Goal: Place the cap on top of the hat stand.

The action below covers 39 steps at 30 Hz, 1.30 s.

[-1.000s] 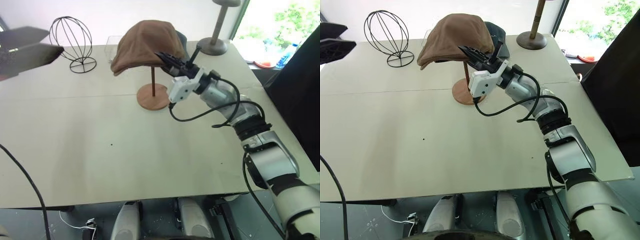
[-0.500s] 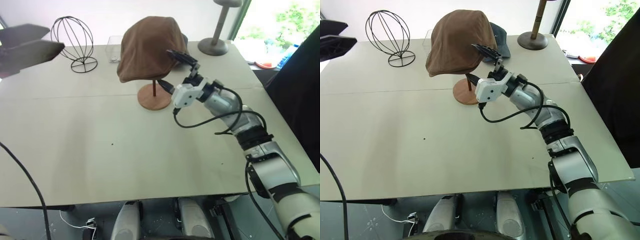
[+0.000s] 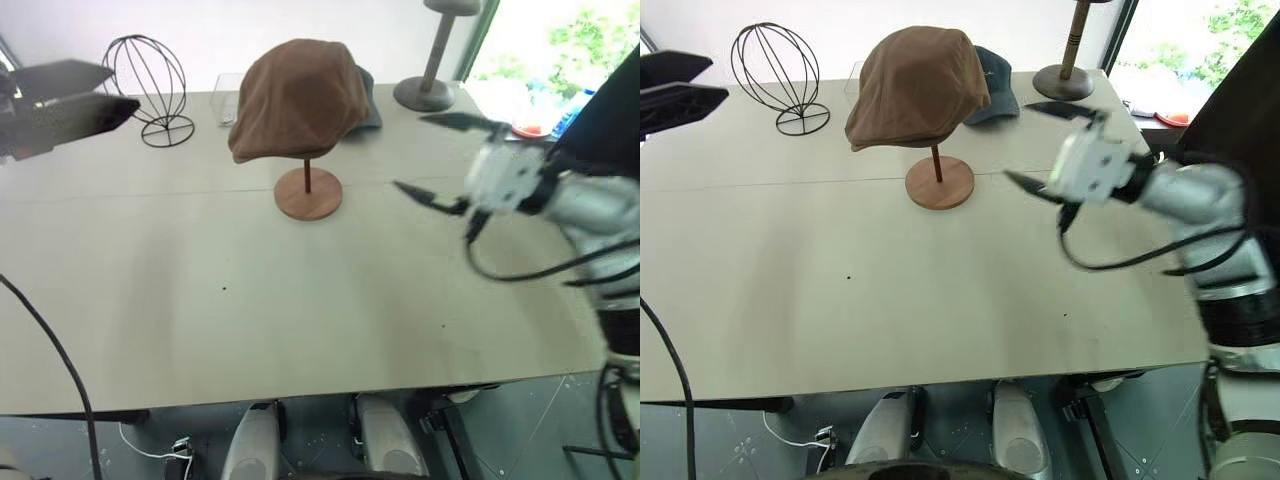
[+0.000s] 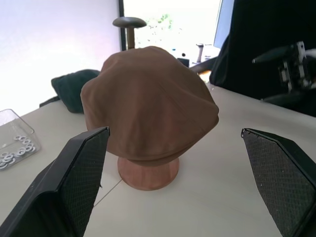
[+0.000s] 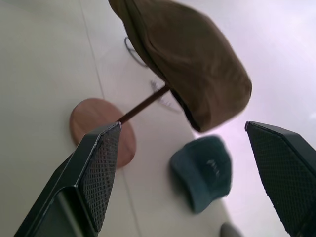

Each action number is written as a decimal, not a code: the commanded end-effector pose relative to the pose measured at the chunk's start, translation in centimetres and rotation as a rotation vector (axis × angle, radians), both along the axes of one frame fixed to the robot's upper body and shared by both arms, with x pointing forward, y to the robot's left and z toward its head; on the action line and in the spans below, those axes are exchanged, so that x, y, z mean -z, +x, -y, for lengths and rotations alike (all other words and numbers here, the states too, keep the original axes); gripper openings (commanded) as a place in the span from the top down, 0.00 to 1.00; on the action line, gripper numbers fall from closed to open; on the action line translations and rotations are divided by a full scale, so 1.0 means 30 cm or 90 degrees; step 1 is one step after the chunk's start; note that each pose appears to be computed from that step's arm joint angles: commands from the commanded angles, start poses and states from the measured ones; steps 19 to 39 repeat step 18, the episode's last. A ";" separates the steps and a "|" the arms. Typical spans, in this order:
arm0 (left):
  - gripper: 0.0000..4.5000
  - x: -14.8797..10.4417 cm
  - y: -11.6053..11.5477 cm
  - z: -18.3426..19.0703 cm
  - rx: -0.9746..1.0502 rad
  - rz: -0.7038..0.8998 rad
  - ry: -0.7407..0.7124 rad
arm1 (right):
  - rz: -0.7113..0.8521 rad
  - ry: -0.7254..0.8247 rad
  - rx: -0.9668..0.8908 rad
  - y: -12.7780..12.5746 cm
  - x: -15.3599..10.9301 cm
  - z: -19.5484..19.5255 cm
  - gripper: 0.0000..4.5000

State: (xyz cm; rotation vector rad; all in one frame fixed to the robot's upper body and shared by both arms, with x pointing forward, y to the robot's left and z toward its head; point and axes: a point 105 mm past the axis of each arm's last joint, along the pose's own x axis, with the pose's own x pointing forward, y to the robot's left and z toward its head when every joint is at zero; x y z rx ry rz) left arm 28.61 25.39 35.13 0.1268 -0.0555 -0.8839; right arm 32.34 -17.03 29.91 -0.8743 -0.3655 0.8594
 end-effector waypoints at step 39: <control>0.00 -0.031 -0.060 -0.102 -0.035 0.013 0.091 | -0.342 0.168 -0.108 0.054 -0.194 0.137 0.04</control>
